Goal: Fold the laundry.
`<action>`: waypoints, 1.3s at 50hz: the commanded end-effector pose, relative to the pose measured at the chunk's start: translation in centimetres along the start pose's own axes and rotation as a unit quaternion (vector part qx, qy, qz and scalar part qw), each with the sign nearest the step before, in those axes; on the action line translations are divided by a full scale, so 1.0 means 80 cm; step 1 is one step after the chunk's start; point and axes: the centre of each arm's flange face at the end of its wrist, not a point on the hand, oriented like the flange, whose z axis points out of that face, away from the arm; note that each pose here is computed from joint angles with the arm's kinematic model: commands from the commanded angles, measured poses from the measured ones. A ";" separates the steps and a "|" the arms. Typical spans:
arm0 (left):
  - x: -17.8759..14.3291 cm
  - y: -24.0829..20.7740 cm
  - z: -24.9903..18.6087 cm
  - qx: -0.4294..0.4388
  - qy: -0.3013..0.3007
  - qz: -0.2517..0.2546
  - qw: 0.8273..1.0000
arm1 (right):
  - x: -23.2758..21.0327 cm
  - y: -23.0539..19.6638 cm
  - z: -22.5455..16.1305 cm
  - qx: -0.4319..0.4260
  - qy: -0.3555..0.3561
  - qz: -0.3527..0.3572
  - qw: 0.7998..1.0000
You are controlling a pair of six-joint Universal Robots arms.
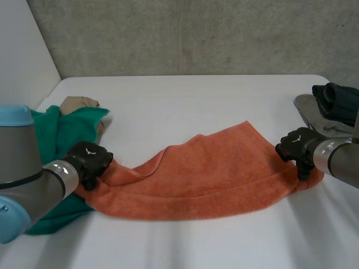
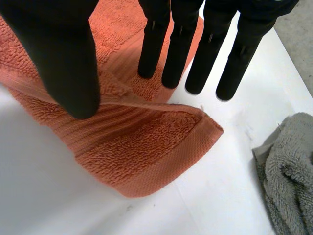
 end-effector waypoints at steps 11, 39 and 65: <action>-0.019 0.001 0.001 -0.001 -0.021 -0.018 1.000 | 0.006 0.020 -0.015 -0.015 -0.003 -0.044 0.999; -0.062 -0.109 -0.146 0.152 -0.039 -0.152 0.976 | 0.112 -0.050 -0.136 0.078 0.139 -0.038 0.986; -0.052 -0.088 0.043 0.083 -0.074 -0.168 0.979 | 0.091 -0.067 -0.040 0.119 0.083 0.062 0.987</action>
